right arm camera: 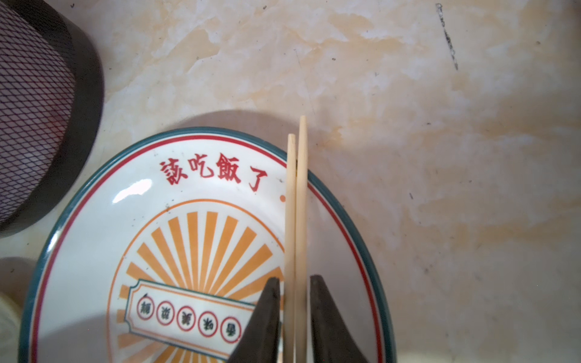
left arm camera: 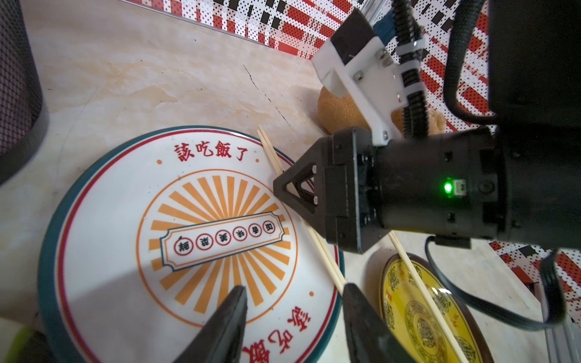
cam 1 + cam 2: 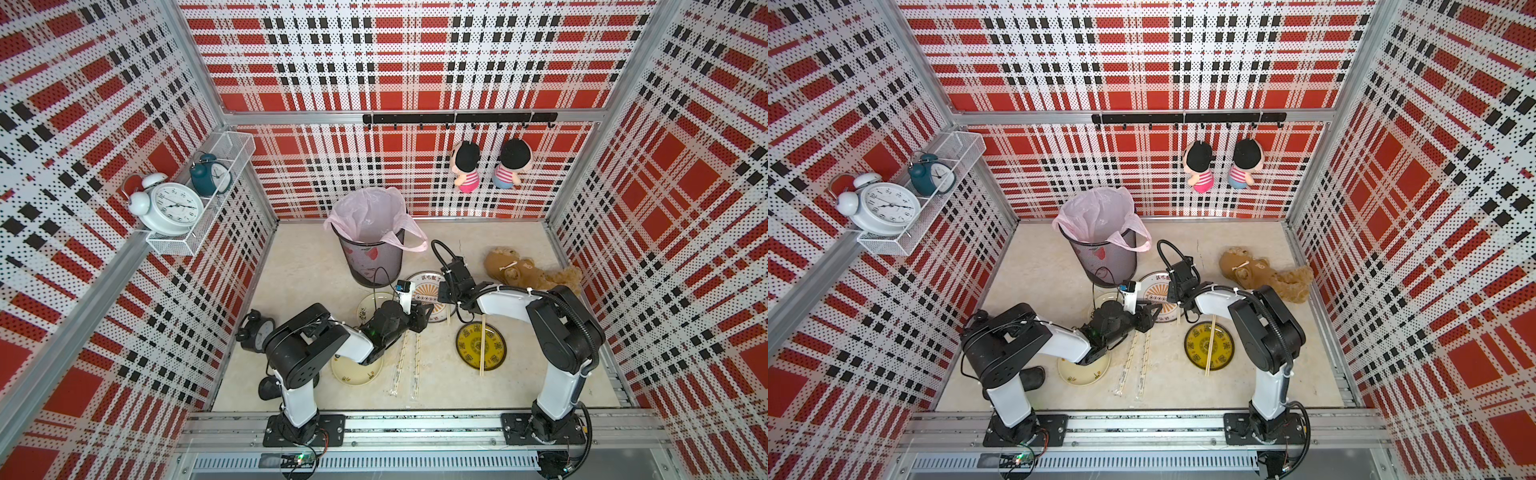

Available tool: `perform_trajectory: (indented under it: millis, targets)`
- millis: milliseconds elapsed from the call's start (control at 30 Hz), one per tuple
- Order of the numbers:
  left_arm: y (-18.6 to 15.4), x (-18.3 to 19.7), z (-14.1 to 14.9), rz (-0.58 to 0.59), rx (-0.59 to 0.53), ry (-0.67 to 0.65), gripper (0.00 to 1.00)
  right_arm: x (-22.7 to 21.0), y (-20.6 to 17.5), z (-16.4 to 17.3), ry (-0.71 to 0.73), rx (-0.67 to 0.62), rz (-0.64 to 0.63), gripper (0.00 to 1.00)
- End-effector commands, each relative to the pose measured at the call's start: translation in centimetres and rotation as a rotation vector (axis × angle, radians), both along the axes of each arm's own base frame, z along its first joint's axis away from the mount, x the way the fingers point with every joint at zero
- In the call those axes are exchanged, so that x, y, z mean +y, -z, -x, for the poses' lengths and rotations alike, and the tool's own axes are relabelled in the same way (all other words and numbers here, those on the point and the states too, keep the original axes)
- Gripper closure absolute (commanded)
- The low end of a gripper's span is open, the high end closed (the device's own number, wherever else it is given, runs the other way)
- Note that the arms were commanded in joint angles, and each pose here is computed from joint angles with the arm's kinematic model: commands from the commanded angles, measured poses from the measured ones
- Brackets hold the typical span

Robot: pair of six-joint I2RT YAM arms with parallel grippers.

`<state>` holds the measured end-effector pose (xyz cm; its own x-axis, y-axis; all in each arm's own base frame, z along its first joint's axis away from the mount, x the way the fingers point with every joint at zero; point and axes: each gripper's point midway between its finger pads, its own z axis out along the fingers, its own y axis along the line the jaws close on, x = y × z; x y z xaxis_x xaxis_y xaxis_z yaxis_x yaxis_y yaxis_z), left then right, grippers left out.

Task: Remove the packaging of disposable chopsticks
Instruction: Adjust the disposable chopsticks at the plate.

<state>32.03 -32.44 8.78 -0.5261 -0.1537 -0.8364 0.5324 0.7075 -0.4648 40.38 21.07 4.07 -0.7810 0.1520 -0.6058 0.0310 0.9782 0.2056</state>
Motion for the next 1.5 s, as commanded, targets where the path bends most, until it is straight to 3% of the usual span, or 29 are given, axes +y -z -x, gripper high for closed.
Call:
perform_trajectory:
  millis: [0, 500, 633, 767, 833, 867, 900, 1033, 1233, 1467]
  targets:
    - [-0.5, 0.3, -0.1, 0.020, -0.012, -0.004, 0.47, 0.4, -0.4, -0.2, 0.001, -0.012, -0.009, 0.77]
    - [-2.4, 1.8, 0.6, -0.015, -0.067, -0.096, 0.46, -0.3, -5.3, 1.6, 0.000, -0.145, -0.051, 0.63]
    - [-4.0, 2.4, 1.5, -0.002, -0.104, -0.113, 0.45, -0.3, -8.1, 3.1, -0.019, -0.200, -0.082, 0.47]
    - [-6.3, 3.1, 3.2, 0.020, -0.156, -0.120, 0.39, -0.2, -11.4, 5.5, -0.053, -0.264, -0.083, 0.39]
    - [-7.4, 3.5, 4.1, 0.026, -0.178, -0.122, 0.32, -0.1, -13.2, 6.9, -0.063, -0.304, -0.088, 0.30]
    - [-8.0, 3.8, 4.5, 0.032, -0.189, -0.123, 0.29, -0.1, -14.1, 7.7, -0.071, -0.325, -0.091, 0.11]
    - [-8.5, 4.0, 4.8, 0.039, -0.197, -0.124, 0.25, 0.0, -14.7, 8.3, -0.081, -0.340, -0.097, 0.00]
    - [-10.3, 5.3, 5.9, 0.043, -0.225, -0.151, 0.02, -0.1, -17.0, 10.6, -0.125, -0.401, -0.149, 0.00]
    - [-11.4, 7.3, 7.1, 0.046, -0.240, -0.177, 0.02, 0.6, -19.1, 13.7, -0.304, -0.524, -0.295, 0.00]
    - [-9.9, 7.5, 8.6, 0.035, -0.182, -0.118, 0.02, 2.5, -15.5, 15.6, -0.367, -0.360, -0.391, 0.00]
